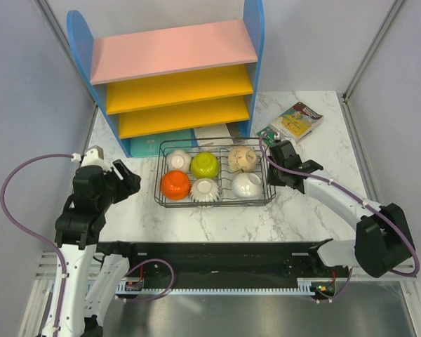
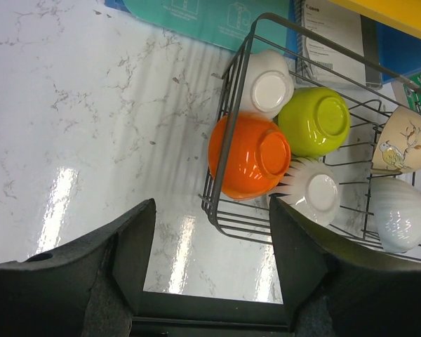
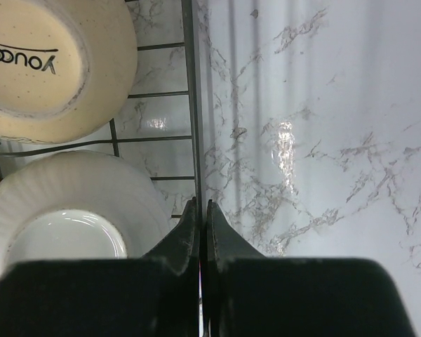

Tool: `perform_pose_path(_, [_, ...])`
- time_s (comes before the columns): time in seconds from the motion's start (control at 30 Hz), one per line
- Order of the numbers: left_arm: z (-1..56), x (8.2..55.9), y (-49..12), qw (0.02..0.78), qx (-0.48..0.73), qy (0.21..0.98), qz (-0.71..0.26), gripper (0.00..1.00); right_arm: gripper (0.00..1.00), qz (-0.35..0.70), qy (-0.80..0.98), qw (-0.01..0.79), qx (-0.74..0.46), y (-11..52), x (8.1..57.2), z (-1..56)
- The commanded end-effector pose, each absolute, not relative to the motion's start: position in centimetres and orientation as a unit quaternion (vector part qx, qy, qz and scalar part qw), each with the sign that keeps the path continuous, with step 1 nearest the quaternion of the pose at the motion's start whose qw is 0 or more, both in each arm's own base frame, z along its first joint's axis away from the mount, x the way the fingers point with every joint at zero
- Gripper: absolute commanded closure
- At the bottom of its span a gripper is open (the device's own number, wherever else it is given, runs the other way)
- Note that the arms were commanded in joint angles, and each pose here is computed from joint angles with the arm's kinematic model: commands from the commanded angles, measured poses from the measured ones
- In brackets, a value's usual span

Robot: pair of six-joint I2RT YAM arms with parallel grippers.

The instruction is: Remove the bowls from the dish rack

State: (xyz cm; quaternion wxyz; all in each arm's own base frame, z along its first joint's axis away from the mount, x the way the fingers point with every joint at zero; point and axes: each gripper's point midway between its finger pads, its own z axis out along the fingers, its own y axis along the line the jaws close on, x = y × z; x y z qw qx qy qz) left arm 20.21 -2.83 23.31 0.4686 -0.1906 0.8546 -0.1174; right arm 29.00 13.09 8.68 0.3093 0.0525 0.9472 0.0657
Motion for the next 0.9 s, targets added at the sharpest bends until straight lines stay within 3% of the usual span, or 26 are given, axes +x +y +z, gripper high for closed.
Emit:
perform_pose_path(0.0, [24.1,20.9,-2.9,0.486,-0.176,0.848,-0.121,0.28,1.00,0.002,0.958,0.277,0.076,9.5,26.7,7.4])
perform_pose_path(0.33, [24.1,21.0,-3.1,0.483,-0.168,0.851,-0.121,0.29,0.96,0.001,0.962,0.270,0.051,9.7,26.7,6.2])
perform_pose_path(0.43, [24.0,21.1,-3.2,0.481,-0.165,0.853,-0.121,0.29,0.89,-0.005,0.961,0.272,0.053,9.4,26.6,6.2])
perform_pose_path(0.57, [23.6,21.4,-3.5,0.470,-0.162,0.858,-0.126,0.29,0.68,-0.001,0.958,0.279,0.061,9.1,26.3,6.5])
perform_pose_path(0.87, [23.6,21.6,-4.0,0.462,-0.155,0.863,-0.136,0.29,0.42,0.009,0.946,0.322,0.045,9.2,27.2,9.8])
